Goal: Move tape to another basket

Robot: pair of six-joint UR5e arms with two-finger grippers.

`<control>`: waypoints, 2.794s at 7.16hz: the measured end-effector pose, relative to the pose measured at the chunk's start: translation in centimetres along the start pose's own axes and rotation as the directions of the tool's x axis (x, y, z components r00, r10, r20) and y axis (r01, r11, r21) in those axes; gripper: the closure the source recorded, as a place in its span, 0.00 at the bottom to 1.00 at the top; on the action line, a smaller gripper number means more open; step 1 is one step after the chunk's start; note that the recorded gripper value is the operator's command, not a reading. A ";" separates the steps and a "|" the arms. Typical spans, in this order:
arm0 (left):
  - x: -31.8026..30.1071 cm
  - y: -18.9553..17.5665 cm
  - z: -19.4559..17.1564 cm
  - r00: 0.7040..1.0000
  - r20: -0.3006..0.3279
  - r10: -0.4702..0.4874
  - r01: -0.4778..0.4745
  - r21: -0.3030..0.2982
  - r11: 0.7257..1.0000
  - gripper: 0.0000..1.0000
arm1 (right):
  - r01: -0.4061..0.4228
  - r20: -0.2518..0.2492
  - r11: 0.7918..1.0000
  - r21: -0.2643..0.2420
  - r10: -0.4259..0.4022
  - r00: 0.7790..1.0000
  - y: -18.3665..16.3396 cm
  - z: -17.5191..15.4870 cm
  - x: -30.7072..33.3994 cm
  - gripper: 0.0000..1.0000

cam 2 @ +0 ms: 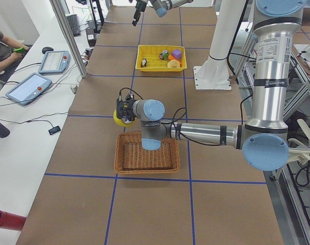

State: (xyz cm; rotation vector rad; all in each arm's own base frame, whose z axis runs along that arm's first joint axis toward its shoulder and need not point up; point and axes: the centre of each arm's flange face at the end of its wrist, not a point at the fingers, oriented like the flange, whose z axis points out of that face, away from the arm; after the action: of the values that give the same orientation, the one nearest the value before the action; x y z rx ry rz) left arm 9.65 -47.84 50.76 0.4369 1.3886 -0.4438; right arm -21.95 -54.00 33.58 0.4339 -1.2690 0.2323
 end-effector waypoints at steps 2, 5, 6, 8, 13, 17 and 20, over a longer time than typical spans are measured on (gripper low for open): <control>-5.2 0.2 -0.2 0.973 0.231 0.032 -0.020 -0.055 0.998 1.00 | 0.106 -0.171 0.994 -0.007 -0.106 0.980 -1.3 -3.7 7.5 0.00; -11.6 2.5 -0.1 0.881 0.470 0.057 0.033 -0.182 0.983 1.00 | 0.123 -0.303 0.985 -0.124 -0.156 0.940 -0.3 -7.8 15.4 0.00; -10.6 2.7 1.2 0.871 0.488 0.063 0.048 -0.211 0.976 1.00 | 0.105 -0.310 0.984 -0.145 -0.146 0.940 0.3 -8.4 16.6 0.00; -5.5 2.4 4.3 0.843 0.533 0.070 0.093 -0.273 0.958 1.00 | 0.085 -0.319 0.983 -0.164 -0.134 0.938 1.0 -8.6 17.7 0.00; -7.7 5.9 9.0 0.820 0.557 0.130 0.182 -0.469 0.864 1.00 | 0.056 -0.337 0.981 -0.186 -0.117 0.934 2.3 -8.6 19.3 0.00; -8.8 6.6 9.3 0.825 0.541 0.165 0.168 -0.513 0.842 0.02 | 0.054 -0.337 0.978 -0.203 -0.121 0.934 2.9 -8.1 19.4 0.00; -6.0 3.0 6.2 0.859 0.458 0.229 0.032 -0.495 0.868 0.02 | 0.054 -0.329 0.976 -0.212 -0.124 0.936 3.0 -7.7 19.0 0.00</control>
State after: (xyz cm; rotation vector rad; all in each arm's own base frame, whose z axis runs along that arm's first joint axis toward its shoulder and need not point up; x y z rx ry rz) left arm 15.70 -48.43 57.60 -0.0346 0.9053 -0.0875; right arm -10.96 -49.27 50.49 0.2630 -0.9185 0.0948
